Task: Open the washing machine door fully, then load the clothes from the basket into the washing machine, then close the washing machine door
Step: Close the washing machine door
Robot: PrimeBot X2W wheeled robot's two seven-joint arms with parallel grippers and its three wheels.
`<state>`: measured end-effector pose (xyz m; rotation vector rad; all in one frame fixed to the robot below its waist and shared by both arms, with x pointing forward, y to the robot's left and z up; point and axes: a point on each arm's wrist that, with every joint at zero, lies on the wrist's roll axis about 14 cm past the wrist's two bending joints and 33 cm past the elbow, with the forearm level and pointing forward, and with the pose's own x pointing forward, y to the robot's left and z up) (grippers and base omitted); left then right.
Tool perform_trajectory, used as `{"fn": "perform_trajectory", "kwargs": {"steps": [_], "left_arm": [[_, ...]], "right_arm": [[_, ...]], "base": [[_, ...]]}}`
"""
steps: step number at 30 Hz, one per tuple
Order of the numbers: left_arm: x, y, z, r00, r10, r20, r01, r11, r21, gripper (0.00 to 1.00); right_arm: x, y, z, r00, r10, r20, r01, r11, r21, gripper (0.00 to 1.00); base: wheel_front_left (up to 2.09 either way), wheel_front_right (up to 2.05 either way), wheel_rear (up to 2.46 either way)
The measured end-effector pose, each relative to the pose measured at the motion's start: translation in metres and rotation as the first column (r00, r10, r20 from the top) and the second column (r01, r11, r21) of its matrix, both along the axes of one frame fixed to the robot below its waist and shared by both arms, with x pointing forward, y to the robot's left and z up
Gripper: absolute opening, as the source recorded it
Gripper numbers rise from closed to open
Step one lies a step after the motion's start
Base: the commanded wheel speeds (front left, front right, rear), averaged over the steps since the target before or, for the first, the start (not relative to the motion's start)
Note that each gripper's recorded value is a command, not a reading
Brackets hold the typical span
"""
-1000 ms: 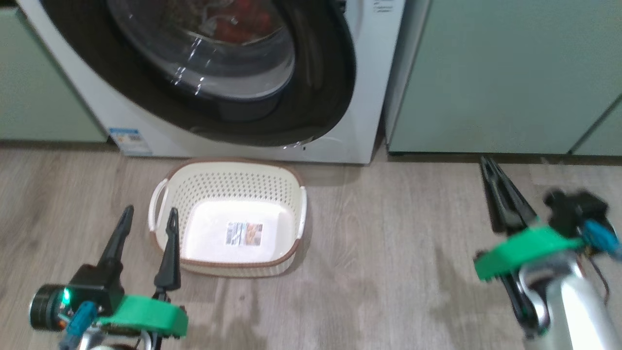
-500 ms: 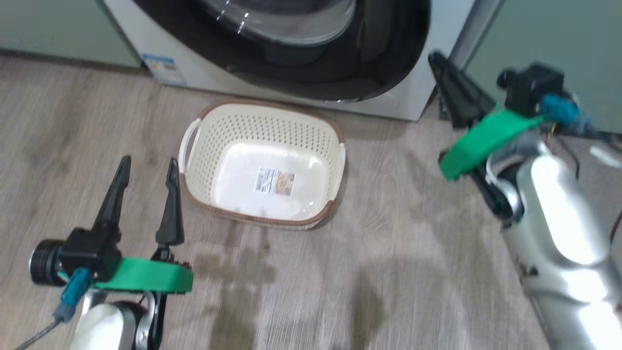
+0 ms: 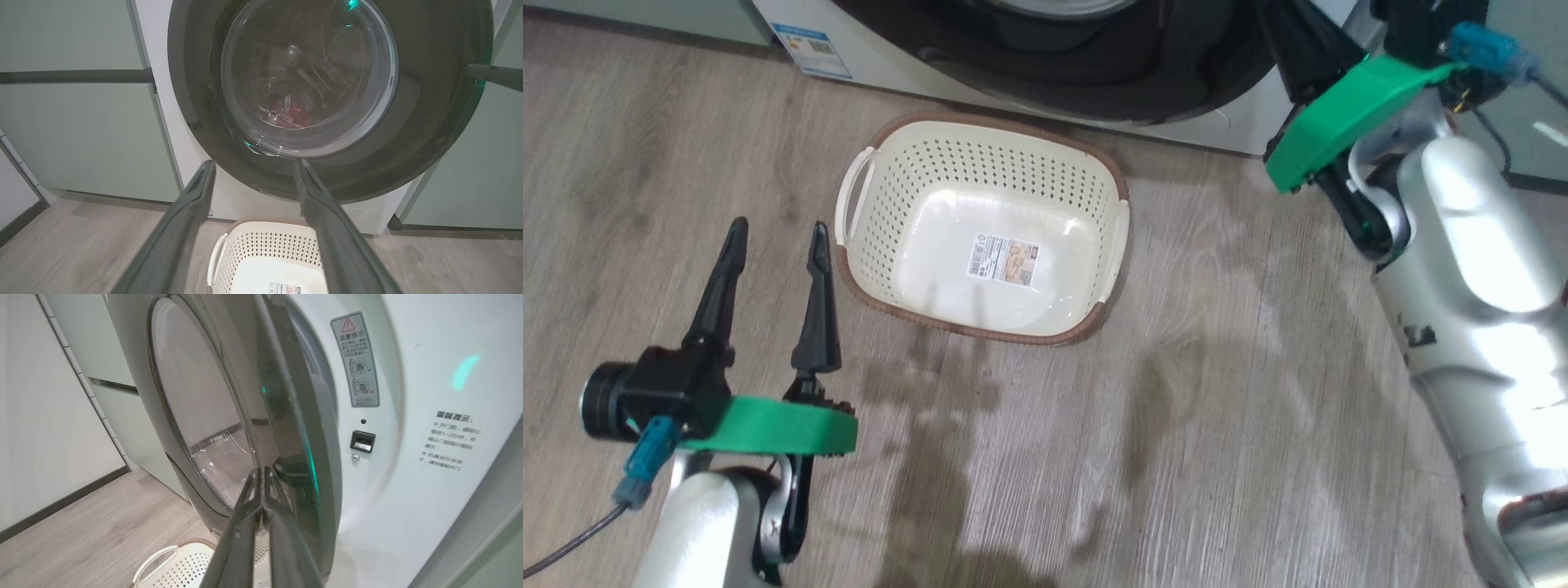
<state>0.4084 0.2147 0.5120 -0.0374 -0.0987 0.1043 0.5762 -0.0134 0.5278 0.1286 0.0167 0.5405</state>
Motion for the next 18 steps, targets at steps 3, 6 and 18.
{"fn": "perform_trajectory", "kwargs": {"steps": [3, 6, 18], "left_arm": [[0.004, 0.0, -0.001, 1.0, 0.0, 0.001, 0.0, 1.0, 0.0, 1.0], [0.008, 0.0, 0.0, 1.0, -0.004, 0.008, 0.004, 1.0, -0.001, 1.0], [0.017, 0.001, -0.005, 1.0, -0.001, 0.003, 0.001, 1.0, -0.005, 1.0]], "right_arm": [[0.009, 0.0, 0.0, 1.0, -0.004, 0.0, 0.004, 1.0, 0.006, 0.0], [0.018, -0.001, -0.002, 1.0, -0.011, -0.003, 0.011, 1.0, 0.004, 0.0], [0.07, -0.017, 0.01, 0.995, -0.096, 0.013, 0.095, 0.994, 0.046, 0.0]], "base": [[0.0, 0.0, 0.0], [0.0, 0.0, 0.0], [0.0, 0.0, 0.0]]}}
